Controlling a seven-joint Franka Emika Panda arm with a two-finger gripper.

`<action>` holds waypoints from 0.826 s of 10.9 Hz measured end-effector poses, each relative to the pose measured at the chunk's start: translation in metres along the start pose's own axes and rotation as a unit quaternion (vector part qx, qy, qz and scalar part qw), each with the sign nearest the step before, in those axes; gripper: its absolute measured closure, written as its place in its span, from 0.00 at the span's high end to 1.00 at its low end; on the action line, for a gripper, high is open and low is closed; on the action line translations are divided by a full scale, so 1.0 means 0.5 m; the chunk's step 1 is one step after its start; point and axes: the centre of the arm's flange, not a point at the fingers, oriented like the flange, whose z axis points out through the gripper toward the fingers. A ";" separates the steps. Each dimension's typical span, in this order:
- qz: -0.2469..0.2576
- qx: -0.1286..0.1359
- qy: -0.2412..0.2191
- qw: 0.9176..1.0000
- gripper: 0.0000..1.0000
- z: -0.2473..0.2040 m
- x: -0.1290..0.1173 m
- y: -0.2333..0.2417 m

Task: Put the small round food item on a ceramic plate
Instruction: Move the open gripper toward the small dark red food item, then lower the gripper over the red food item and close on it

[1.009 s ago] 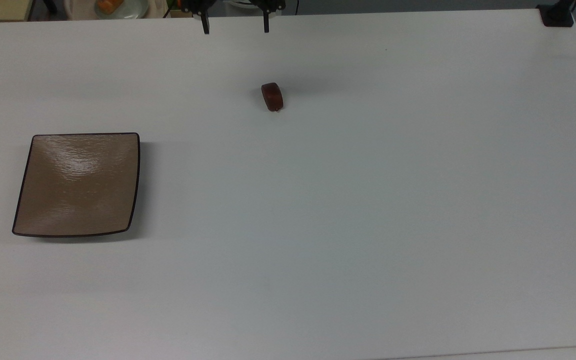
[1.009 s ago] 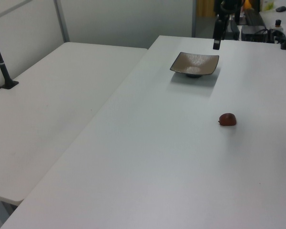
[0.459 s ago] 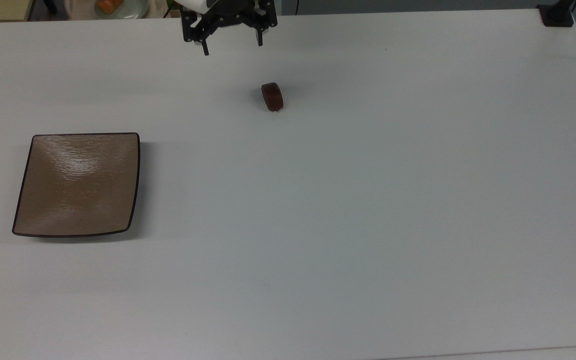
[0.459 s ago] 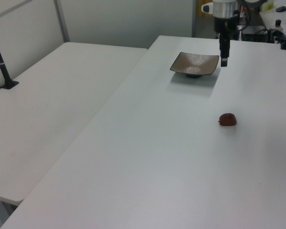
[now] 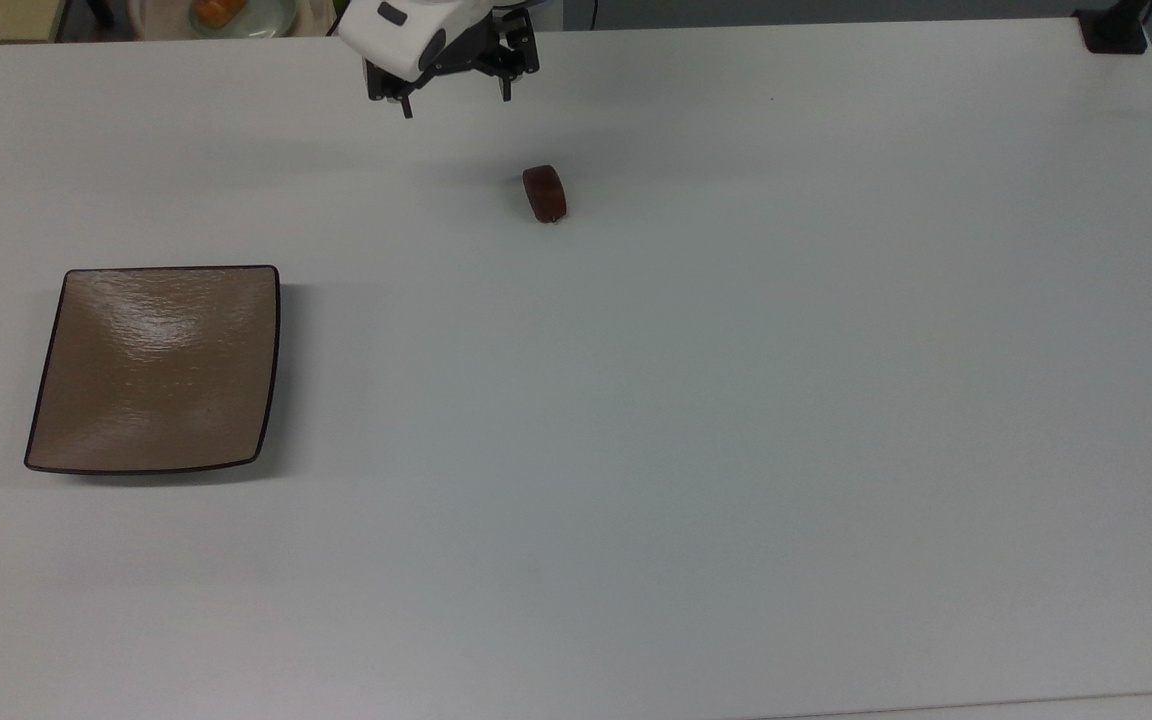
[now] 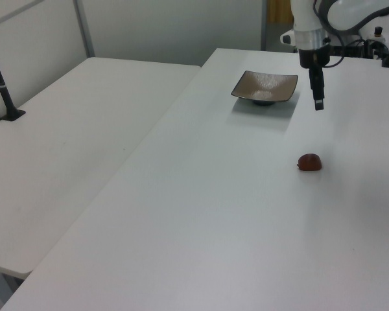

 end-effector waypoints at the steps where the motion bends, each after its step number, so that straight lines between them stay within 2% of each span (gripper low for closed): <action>1: -0.001 0.002 -0.009 1.000 1.00 0.017 -0.004 -0.003; 4: -0.013 -0.002 0.001 1.000 1.00 0.083 0.004 -0.040; 9: -0.005 -0.011 0.028 1.000 1.00 0.181 0.025 -0.126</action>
